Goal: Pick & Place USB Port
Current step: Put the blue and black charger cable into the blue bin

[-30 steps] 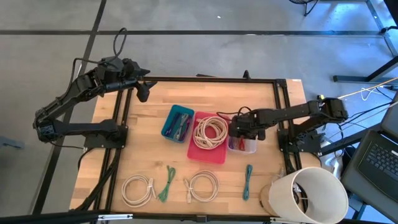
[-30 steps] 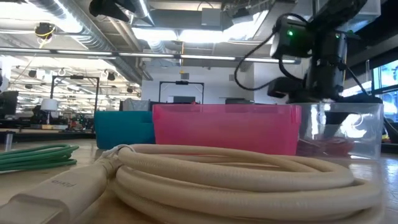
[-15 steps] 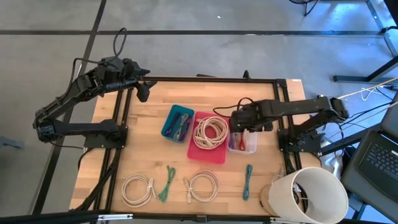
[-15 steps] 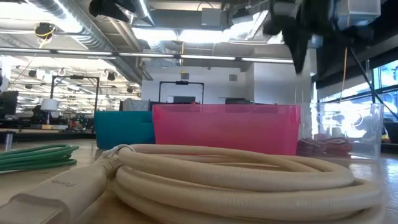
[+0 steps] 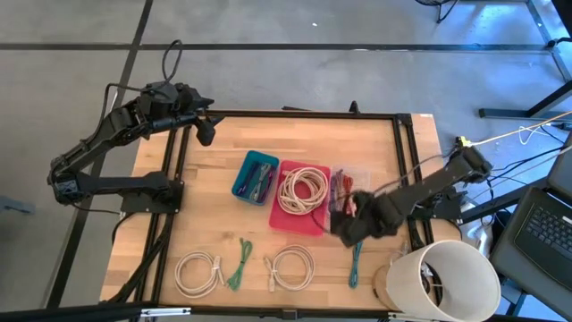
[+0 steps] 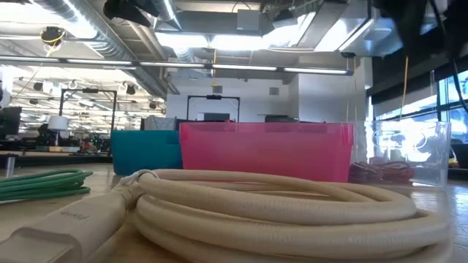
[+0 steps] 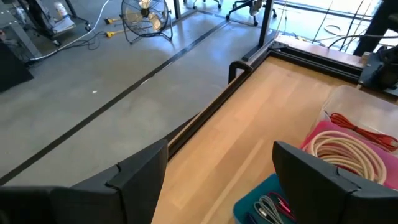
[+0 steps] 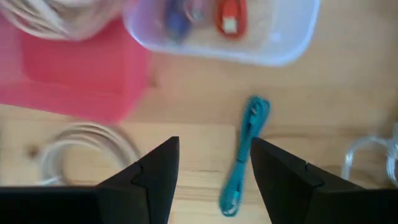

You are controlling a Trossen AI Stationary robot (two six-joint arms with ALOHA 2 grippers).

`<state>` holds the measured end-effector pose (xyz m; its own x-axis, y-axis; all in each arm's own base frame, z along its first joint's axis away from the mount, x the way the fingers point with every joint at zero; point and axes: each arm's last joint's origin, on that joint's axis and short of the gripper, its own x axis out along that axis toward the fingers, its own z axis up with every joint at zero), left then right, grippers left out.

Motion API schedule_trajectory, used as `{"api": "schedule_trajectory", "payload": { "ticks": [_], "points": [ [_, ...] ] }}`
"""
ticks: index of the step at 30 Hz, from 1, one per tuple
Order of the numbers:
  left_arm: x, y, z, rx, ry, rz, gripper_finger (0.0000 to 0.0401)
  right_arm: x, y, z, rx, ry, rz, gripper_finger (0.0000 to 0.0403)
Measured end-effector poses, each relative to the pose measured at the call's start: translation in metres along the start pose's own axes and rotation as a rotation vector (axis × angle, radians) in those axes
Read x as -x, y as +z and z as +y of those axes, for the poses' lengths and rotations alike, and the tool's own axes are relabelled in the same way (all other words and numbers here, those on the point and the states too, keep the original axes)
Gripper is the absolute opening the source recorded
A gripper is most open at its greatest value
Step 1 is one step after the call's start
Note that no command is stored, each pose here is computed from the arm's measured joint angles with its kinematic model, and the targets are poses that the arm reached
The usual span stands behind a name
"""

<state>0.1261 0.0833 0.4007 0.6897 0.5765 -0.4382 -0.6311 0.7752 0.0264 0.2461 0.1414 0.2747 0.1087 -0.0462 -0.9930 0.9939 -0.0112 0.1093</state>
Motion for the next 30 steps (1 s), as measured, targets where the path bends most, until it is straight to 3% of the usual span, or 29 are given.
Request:
{"api": "schedule_trajectory", "payload": {
  "ticks": [6,12,21,30],
  "points": [
    [0.0,0.0,0.0,0.001,0.0,-0.002,0.0283,-0.036,-0.031,0.001,-0.004,-0.153,-0.001,0.02],
    [-0.001,0.001,-0.001,0.008,-0.015,-0.002,0.0283,-0.069,-0.045,0.007,0.006,-0.266,-0.01,0.02],
    [-0.001,0.001,-0.001,0.008,-0.016,-0.002,0.0283,-0.108,-0.06,0.018,0.029,-0.305,0.026,0.02],
    [-0.001,0.001,-0.001,0.008,-0.038,-0.001,0.0283,-0.12,-0.07,0.013,0.032,-0.352,0.057,0.0199]
  ]
}}
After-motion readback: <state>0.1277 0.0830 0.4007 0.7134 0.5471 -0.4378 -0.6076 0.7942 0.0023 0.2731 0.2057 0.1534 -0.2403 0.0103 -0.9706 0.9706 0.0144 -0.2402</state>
